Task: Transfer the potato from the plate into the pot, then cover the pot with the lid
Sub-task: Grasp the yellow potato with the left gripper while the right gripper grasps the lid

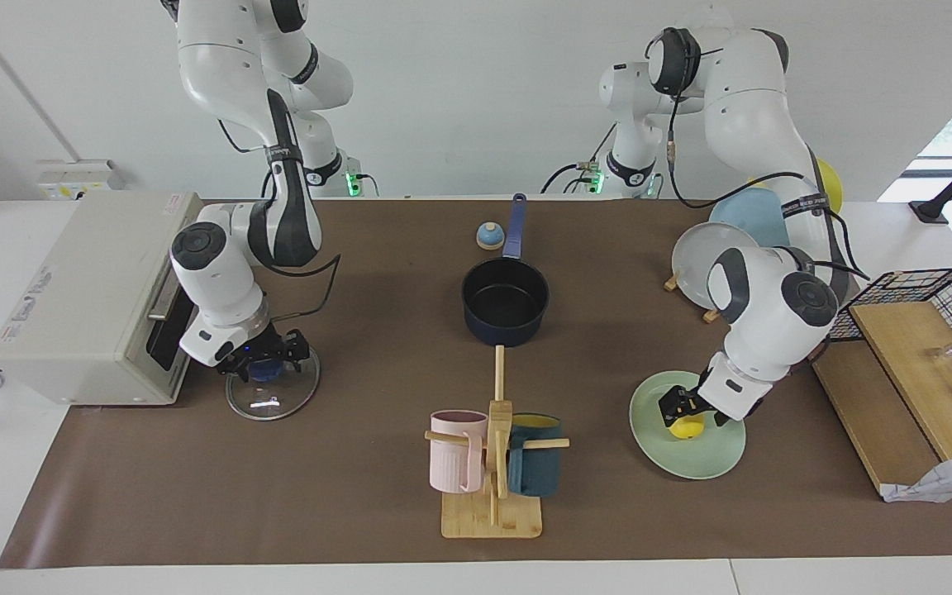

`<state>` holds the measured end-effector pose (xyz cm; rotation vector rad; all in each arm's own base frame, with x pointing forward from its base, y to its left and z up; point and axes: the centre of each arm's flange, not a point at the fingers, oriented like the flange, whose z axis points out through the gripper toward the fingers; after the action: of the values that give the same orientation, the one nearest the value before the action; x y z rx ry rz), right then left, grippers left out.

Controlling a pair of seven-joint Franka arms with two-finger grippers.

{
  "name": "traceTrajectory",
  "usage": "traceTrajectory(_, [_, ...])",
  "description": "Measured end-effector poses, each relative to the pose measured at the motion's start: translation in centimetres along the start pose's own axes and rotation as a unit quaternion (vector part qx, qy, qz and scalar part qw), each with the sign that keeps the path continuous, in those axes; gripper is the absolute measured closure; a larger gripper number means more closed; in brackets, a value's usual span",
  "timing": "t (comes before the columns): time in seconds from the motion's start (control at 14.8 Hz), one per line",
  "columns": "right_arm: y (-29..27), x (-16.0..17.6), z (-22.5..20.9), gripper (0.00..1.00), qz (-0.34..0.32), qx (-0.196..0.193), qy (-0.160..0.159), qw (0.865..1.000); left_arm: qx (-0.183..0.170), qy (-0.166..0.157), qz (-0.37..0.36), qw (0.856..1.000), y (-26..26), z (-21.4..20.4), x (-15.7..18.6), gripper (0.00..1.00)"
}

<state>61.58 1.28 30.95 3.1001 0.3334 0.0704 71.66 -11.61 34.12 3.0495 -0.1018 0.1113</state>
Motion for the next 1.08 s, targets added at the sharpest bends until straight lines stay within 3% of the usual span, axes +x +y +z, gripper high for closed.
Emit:
traceTrajectory(0.47, [0.7,0.0,-0.5,0.00,-0.016,0.019,-0.010,1.000,0.016,-0.017,0.012,1.000,0.0,1.7,-1.0,0.00])
traceTrajectory(0.61, [0.8,0.2,-0.9,0.00,-0.015,0.025,-0.011,1.000,0.016,-0.018,0.012,1.000,-0.1,1.7,-1.0,0.04])
traceTrajectory(0.75, [1.0,0.3,-1.1,0.02,-0.023,0.026,-0.010,0.999,0.017,-0.016,0.012,1.000,-0.2,1.5,-1.0,0.29])
traceTrajectory(0.88, [1.2,0.3,-1.1,0.15,-0.027,0.026,-0.009,0.999,0.017,-0.013,0.011,1.000,-0.2,1.2,-1.0,0.33])
traceTrajectory(0.95, [1.2,0.3,-1.1,0.15,-0.029,0.026,-0.010,0.999,0.016,-0.011,0.012,1.000,-0.1,0.9,-0.9,0.33])
traceTrajectory(1.08, [1.2,0.3,-1.2,0.33,-0.030,0.026,-0.009,0.999,0.015,-0.003,0.012,1.000,0.1,-0.2,-0.5,0.33])
